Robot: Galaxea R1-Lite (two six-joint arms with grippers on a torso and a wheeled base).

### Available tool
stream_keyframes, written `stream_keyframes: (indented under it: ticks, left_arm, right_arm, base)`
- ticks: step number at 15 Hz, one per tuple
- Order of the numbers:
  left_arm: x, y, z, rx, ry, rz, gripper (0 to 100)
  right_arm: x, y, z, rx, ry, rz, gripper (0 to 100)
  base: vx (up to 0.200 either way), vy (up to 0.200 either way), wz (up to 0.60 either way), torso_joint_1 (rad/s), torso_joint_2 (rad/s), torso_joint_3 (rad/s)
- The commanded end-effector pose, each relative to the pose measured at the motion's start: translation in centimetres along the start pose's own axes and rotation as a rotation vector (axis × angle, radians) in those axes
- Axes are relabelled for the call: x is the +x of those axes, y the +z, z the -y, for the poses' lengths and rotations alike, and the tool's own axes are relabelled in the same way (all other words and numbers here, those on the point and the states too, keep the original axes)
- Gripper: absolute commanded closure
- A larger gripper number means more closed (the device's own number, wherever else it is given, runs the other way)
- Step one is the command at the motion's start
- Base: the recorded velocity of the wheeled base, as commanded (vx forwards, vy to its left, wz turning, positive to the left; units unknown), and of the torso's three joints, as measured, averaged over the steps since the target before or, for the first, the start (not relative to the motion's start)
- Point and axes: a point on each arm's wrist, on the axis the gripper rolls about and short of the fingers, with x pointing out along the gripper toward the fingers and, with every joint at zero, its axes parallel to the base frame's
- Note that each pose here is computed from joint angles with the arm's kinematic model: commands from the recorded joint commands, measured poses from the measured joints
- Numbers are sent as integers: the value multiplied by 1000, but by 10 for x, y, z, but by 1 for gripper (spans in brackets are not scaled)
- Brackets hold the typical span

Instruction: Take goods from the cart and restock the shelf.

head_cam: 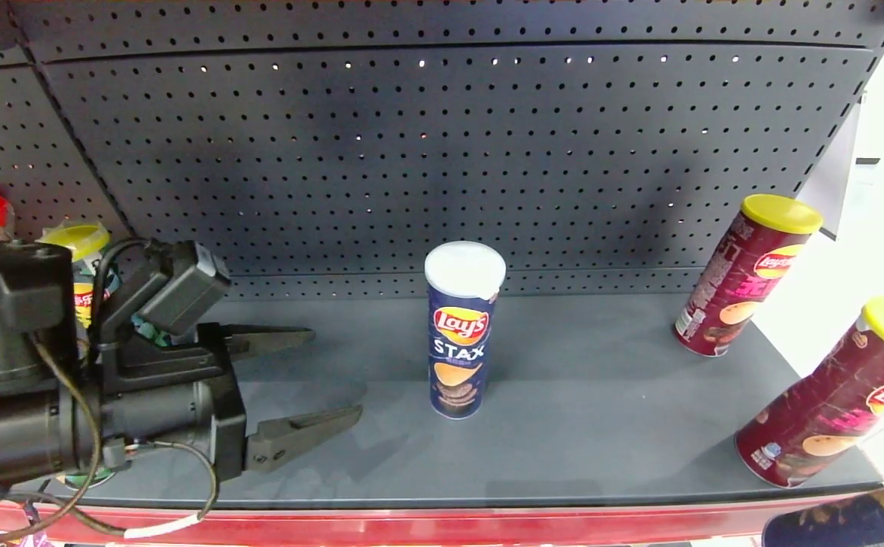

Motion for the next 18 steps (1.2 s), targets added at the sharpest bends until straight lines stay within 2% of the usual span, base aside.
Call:
stream_keyframes:
  ticks: [1,3,5,10,15,18]
  left_arm:
    - [35,0,-12,-7,-31,-27,0]
    - [58,9,-22,4,-44,-12,0]
    - [76,15,-27,12,-61,-9,0]
    - [110,19,-31,22,-97,-13,0]
    - [128,27,-39,31,-103,7,0]
    - [134,31,-35,37,-133,17,0]
  right_arm:
    - [6,3,2,7,7,-29,100]
    - [6,6,2,6,10,-21,100]
    - [8,7,3,7,8,-27,100]
    - [8,8,3,6,5,-24,100]
    - [8,8,3,8,4,-29,100]
    - [8,8,3,8,2,-29,100]
  base:
    - [0,0,0,0,0,0]
    - [0,0,0,0,0,0]
    - [0,0,0,0,0,0]
    - [0,0,0,0,0,0]
    - [0,0,0,0,0,0]
    - [0,0,0,0,0,0]
